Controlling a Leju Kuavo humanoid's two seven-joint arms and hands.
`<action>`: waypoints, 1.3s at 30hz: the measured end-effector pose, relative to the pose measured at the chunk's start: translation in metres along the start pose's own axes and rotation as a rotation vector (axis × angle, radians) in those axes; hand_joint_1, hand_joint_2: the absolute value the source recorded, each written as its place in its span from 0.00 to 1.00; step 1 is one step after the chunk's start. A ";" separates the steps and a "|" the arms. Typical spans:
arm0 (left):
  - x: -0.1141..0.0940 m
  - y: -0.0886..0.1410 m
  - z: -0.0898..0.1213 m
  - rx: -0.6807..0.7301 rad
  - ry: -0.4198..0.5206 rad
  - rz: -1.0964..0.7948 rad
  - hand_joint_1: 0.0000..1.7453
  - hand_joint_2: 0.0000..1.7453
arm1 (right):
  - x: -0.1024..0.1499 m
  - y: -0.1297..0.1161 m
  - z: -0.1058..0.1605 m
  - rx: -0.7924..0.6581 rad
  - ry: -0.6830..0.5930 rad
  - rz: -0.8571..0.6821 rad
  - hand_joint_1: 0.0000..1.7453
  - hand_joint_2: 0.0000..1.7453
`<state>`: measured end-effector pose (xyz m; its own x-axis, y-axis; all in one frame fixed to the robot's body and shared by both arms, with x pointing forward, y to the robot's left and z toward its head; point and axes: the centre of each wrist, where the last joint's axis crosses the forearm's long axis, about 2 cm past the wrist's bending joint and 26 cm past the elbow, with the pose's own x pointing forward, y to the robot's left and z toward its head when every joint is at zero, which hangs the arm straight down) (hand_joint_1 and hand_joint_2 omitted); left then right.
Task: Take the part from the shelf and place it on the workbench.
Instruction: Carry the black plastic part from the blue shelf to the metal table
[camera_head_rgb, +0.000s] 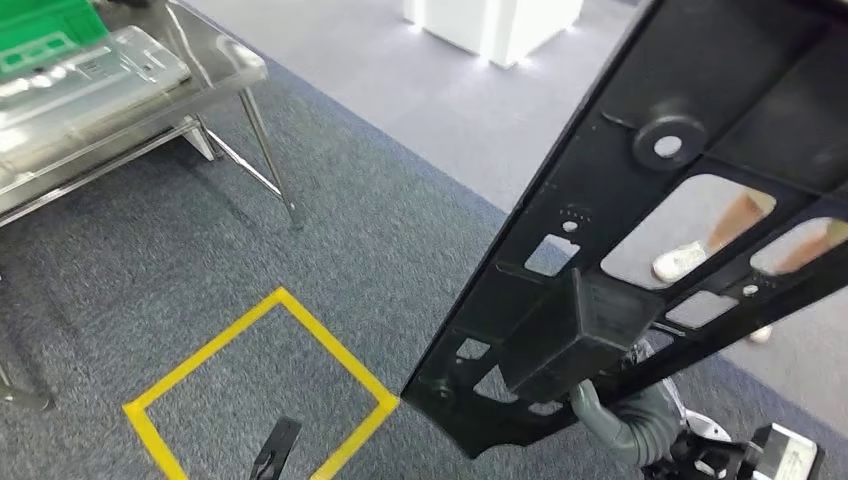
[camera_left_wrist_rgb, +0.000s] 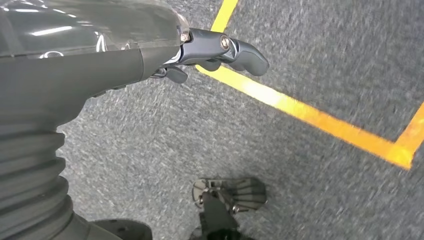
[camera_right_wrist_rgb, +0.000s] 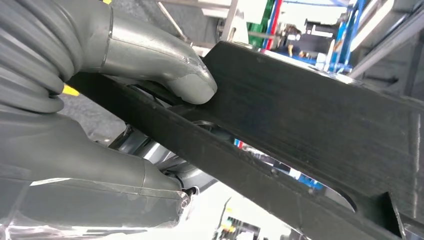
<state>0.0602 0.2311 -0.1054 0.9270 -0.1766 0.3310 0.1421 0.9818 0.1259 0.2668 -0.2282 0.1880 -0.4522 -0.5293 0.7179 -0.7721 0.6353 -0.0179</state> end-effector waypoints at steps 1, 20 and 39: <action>0.001 0.000 0.000 0.000 -0.001 0.002 0.00 1.00 | 0.000 0.000 0.000 0.000 0.001 -0.001 1.00 1.00; -0.001 -0.001 0.000 0.004 0.001 0.008 0.00 1.00 | -0.005 -0.002 -0.001 0.001 0.011 -0.020 1.00 1.00; 0.000 0.000 0.000 0.006 -0.007 0.010 0.00 1.00 | -0.005 -0.003 -0.004 0.006 0.014 -0.021 1.00 1.00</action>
<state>0.0603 0.2309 -0.1053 0.9257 -0.1677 0.3390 0.1312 0.9831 0.1280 0.2725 -0.2252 0.1872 -0.4300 -0.5342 0.7278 -0.7839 0.6208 -0.0074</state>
